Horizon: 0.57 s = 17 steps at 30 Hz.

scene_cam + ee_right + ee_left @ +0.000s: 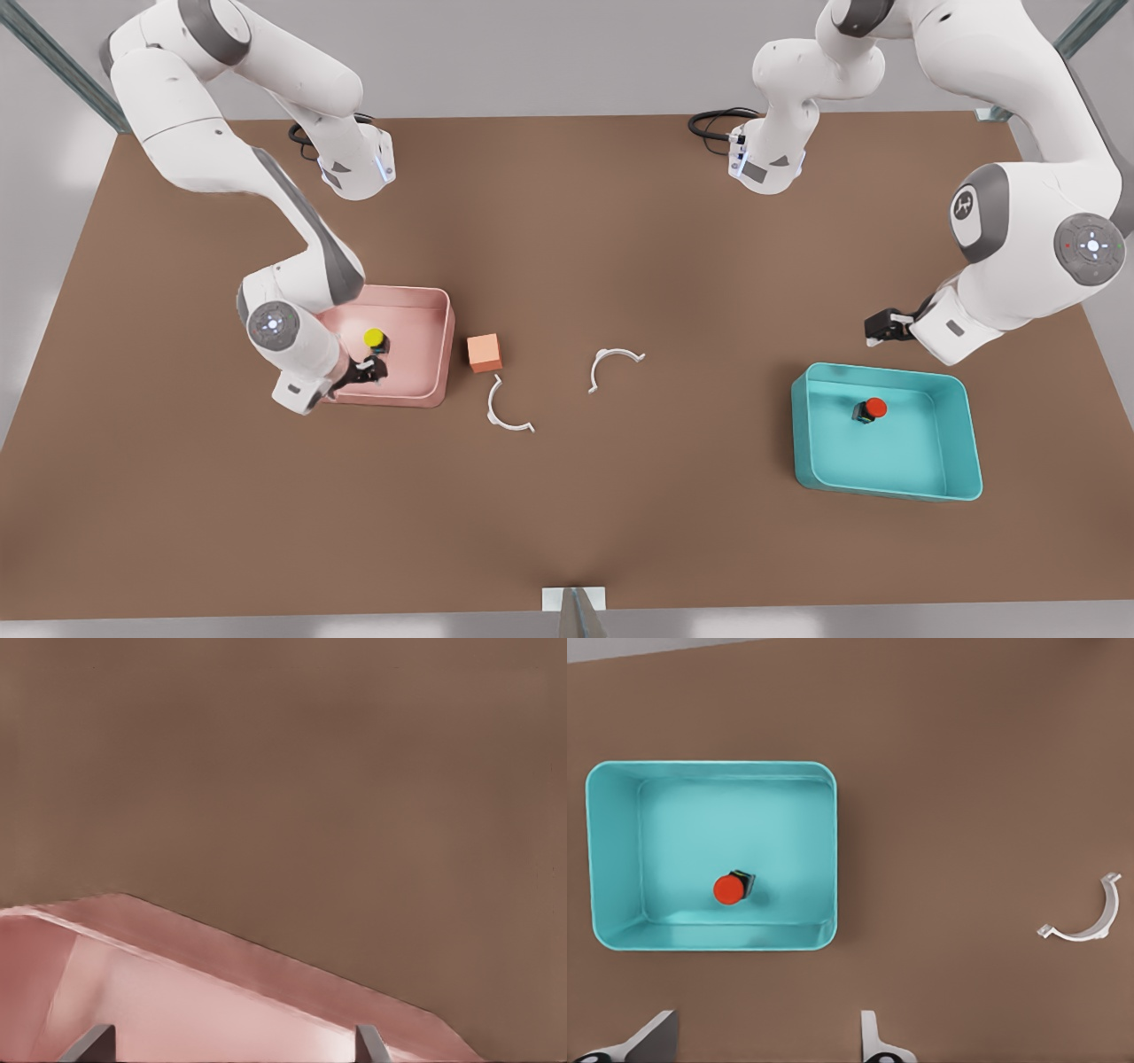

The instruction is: Place the red button in the blue storage box with the left arm, and place the yellow button in the pink storage box with the right arm

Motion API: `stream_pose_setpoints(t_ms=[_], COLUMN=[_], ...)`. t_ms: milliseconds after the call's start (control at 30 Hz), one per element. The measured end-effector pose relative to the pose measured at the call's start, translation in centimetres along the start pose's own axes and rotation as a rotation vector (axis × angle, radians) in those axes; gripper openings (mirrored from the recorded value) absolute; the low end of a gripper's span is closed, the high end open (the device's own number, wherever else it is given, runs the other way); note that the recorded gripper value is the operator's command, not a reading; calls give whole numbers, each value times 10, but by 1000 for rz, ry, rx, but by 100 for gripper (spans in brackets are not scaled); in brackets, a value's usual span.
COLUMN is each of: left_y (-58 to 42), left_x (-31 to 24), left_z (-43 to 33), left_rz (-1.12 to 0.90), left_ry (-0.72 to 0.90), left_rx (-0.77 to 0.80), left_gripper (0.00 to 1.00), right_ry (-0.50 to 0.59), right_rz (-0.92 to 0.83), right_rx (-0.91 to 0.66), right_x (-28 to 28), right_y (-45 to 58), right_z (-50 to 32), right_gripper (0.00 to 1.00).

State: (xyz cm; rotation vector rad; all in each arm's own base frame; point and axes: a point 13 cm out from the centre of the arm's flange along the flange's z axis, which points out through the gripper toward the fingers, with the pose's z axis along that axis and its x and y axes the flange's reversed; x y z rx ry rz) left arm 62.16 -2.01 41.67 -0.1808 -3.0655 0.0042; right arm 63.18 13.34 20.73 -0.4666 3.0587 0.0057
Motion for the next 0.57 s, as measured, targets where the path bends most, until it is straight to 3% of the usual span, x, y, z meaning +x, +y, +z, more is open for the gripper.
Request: stream_pose_setpoints(t_ms=[100,167,233,300,367,567], left_y=[0,-1,-1,-1,-1,-1], left_x=[1,2,3,3,3,3], left_z=[-1,-1,-1,-1,-1,-2], left_rz=[-14,-21,-28,-34,-40,-53], left_ry=[3,5,7,8,8,9], left_rx=[0,-1,-1,-1,-2,-2], left_gripper=[100,100,100,100,100,100], right_ry=[-107,-120,-159,-103,-46,58], right_rz=[44,211,326,414,480,341], right_rx=[54,158,151,126,105,61], right_x=[-45,-14,32,66,57,28], right_y=[-4,-71,-113,-154,-198,-120], right_z=[-119,-195,-273,-278,-266,-252], right_gripper=[100,100,100,100,100,100])
